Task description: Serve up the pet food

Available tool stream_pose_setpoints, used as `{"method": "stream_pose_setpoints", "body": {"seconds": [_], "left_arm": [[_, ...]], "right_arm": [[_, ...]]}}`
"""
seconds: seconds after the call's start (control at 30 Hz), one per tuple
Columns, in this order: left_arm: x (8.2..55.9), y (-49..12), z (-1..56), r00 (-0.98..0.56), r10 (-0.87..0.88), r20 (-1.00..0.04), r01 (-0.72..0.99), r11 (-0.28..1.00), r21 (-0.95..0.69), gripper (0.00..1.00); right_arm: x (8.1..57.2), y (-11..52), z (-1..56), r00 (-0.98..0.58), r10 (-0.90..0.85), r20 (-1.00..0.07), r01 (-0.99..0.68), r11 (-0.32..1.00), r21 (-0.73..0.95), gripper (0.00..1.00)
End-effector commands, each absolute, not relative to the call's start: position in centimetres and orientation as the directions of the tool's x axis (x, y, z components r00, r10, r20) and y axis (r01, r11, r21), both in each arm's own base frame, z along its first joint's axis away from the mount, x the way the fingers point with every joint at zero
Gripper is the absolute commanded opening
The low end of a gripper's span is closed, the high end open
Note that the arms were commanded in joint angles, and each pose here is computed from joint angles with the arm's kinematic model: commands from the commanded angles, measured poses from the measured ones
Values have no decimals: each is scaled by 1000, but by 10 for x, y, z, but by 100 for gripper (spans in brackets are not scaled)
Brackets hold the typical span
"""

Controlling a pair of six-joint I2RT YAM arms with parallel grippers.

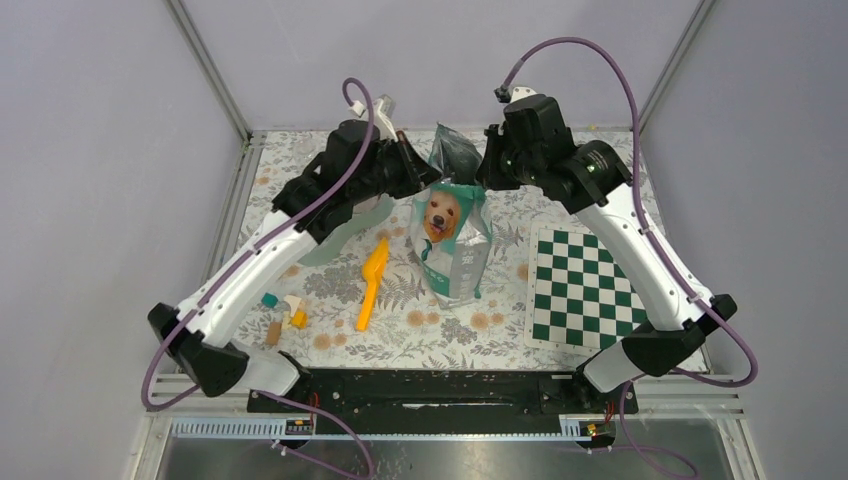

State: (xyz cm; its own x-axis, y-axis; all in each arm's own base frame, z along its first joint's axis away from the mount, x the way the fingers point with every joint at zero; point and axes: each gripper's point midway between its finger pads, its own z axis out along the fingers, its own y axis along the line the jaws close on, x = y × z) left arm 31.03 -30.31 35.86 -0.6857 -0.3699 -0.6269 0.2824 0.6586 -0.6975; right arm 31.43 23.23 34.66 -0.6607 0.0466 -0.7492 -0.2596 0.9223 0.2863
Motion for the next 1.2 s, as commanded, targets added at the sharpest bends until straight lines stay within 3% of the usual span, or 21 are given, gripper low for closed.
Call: {"method": "stream_pose_setpoints", "body": {"seconds": [0.0,0.1,0.2,0.27,0.37,0.53,0.67,0.77,0.93,1.17], "left_arm": [[318,-231,414,-427,-480,-766,223,765,-604,0],[316,-232,422,-417,-477,-774,255,756,-603,0],[318,-242,417,-440,-452,-776,278,753,-597,17],[321,-248,414,-456,-429,-780,294,755,-587,36],[325,-256,407,-481,-394,-783,305,762,-571,55],[327,-266,409,-500,-365,-786,340,752,-565,63],[327,-276,409,-524,-348,-777,368,731,-575,66],[328,-285,404,-551,-334,-765,379,716,-586,66],[331,-283,406,-552,-334,-764,373,721,-584,67],[333,-266,432,-488,-364,-793,387,724,-571,68]], "right_arm": [[314,190,414,-471,132,-872,-200,947,252,0],[312,203,416,-479,118,-870,-263,926,271,4],[312,221,405,-524,89,-847,-319,902,292,24],[316,227,394,-551,68,-832,-327,899,290,41],[321,231,381,-580,41,-814,-321,907,274,53],[331,239,369,-596,6,-803,-330,910,251,62],[338,246,357,-623,-24,-782,-333,913,237,61],[345,250,353,-627,-32,-778,-332,915,230,51],[359,239,384,-542,-4,-840,-296,937,187,2],[374,201,486,-276,69,-959,-243,960,139,0]]}}
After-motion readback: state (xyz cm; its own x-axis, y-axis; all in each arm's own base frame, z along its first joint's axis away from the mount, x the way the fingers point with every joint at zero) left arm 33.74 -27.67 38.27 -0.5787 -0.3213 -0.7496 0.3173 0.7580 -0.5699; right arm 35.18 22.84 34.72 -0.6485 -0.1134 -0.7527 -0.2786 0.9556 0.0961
